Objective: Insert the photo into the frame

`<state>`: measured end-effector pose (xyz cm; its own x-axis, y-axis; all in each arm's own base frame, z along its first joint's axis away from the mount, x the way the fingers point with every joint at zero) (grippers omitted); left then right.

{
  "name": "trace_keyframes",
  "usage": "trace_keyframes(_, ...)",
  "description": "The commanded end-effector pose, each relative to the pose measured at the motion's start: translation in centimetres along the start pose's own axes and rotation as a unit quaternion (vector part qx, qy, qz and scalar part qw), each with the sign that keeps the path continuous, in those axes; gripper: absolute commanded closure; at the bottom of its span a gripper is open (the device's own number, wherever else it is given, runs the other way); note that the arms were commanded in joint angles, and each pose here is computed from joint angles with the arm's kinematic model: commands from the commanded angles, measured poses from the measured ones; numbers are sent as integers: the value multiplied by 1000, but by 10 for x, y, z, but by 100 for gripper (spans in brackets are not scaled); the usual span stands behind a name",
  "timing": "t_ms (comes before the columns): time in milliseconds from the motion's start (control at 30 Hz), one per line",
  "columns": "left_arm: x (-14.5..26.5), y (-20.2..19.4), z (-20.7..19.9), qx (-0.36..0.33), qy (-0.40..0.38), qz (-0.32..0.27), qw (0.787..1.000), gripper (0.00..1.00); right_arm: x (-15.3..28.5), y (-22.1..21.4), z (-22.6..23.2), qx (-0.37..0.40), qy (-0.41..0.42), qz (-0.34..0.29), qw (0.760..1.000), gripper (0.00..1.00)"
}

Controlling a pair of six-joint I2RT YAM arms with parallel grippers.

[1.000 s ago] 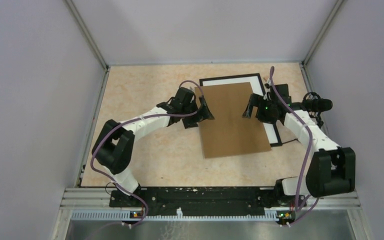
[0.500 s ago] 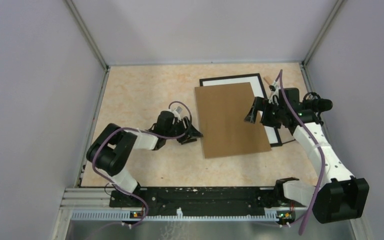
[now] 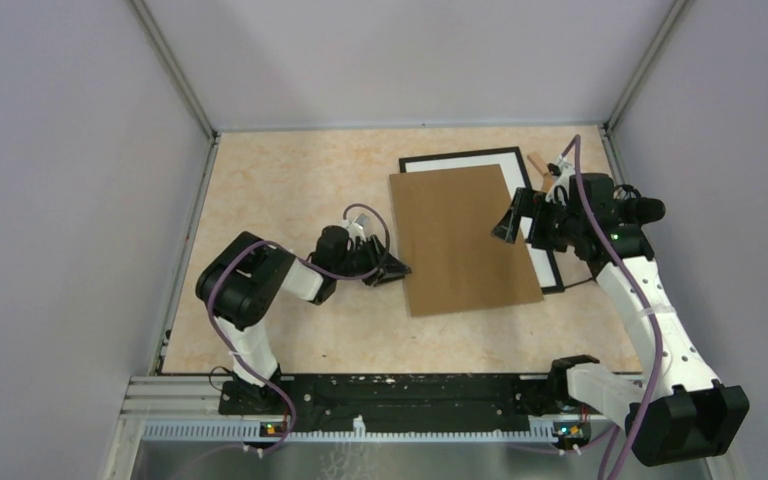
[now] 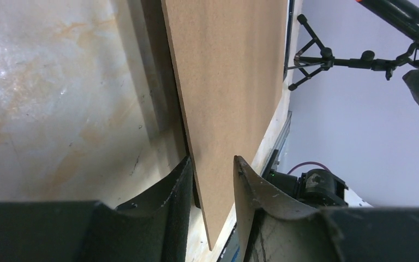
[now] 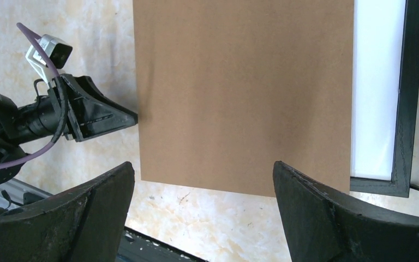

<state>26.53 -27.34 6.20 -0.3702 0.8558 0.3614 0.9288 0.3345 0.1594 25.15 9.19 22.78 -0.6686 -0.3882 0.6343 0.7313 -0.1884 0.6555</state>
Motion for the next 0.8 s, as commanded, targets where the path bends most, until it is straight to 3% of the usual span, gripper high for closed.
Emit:
trace_keyframes(0,-3,4,-14,-12,-51,-4,999,63,13,16,10,12,11,-32,999,5)
trace_keyframes(333,-11,12,-12,-10,-41,-10,999,68,20,20,10,20,2,-42,999,5)
trace_keyframes(467,-18,15,-11,-17,-43,-2,999,76,20,22,11,20,4,-45,999,5)
trace_keyframes(667,-23,31,-37,-40,-74,-13,996,97,25,31,15,24,6,-55,998,5)
trace_keyframes(767,-22,38,-52,-49,-83,-20,995,100,26,32,15,25,6,-58,998,5)
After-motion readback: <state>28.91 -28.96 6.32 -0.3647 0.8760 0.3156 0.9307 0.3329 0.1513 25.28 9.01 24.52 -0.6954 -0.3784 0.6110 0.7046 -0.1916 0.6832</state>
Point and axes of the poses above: each gripper's point midway between its finger pads, its own x axis back along the fingers, its own z axis along the line the jaws close on, y = z × x, the point moved 3 cm from there along x, back along the fingers, and after that the axes turned 2 degrees about x, right-handed, at the moved point
